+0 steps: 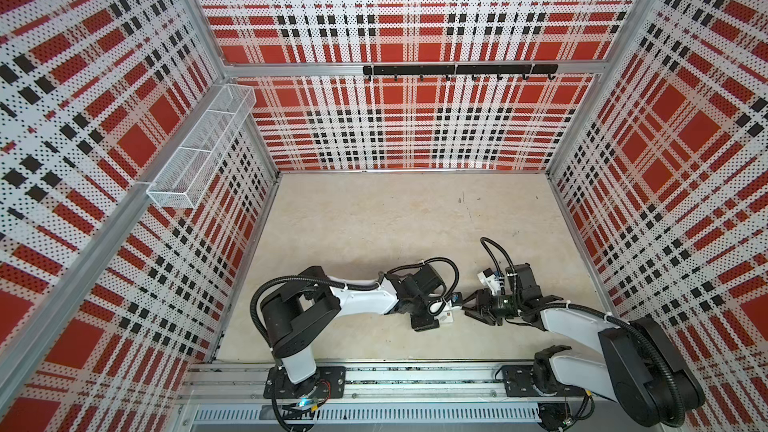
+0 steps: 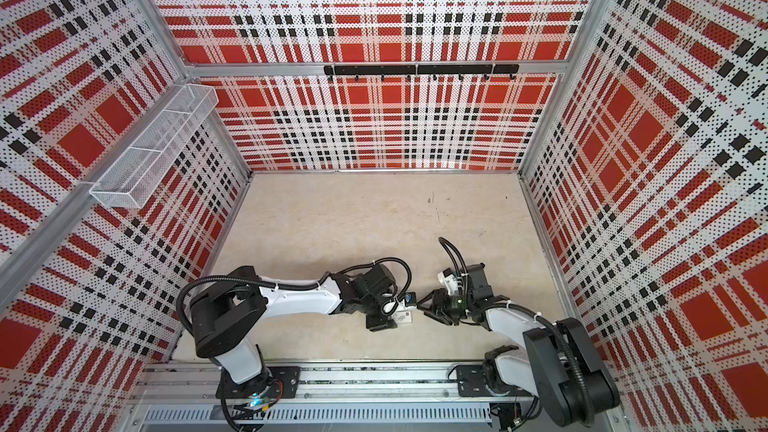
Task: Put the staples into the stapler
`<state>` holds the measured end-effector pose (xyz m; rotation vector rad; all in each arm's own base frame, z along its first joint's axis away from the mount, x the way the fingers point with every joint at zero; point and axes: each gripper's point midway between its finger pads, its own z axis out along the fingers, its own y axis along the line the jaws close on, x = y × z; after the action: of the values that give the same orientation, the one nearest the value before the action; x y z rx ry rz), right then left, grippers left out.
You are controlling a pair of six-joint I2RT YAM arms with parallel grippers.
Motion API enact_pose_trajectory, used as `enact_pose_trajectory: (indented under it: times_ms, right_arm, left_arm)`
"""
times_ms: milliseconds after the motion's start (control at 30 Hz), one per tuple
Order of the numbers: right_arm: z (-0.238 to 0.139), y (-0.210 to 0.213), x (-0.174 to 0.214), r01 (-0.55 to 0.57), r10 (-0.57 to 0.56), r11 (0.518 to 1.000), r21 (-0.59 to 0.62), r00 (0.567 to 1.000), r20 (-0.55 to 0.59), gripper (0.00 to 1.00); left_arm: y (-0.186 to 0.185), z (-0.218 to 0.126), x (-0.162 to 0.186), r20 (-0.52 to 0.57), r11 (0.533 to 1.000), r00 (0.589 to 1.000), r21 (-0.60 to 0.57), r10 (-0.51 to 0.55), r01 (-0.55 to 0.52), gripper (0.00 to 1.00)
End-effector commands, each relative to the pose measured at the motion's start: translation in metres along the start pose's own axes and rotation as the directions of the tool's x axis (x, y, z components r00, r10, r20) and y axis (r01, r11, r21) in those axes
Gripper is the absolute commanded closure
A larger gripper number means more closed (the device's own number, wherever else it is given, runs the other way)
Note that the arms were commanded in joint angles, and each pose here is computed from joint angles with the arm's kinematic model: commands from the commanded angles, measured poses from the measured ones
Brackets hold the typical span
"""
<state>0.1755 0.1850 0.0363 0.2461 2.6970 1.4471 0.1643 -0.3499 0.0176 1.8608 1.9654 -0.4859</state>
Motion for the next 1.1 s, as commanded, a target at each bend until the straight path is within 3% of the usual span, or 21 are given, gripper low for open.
enact_pose_trajectory:
  times_ms: [0,367,800,1067]
  right_arm:
    - [0.001,0.009,0.001,0.041,-0.041,0.999,-0.035,0.999,-0.001,0.48]
    - [0.012,0.011,0.008,0.048,-0.05,0.997,-0.057,0.998,-0.048,0.51]
    - [0.02,0.011,0.014,0.044,-0.048,0.998,-0.055,0.996,-0.077,0.52]
    - [0.019,0.011,0.014,0.042,-0.046,0.998,-0.055,0.996,-0.081,0.52]
  left_arm:
    - [-0.001,0.006,0.004,-0.01,1.0,1.0,-0.004,-0.003,0.003,0.39]
    - [-0.008,0.008,0.005,-0.011,0.999,1.0,0.03,0.014,-0.014,0.51]
    - [-0.013,0.008,0.004,-0.01,0.998,0.999,0.055,0.032,-0.031,0.44]
    - [-0.017,0.008,0.004,-0.007,0.997,0.999,0.072,0.037,-0.037,0.56]
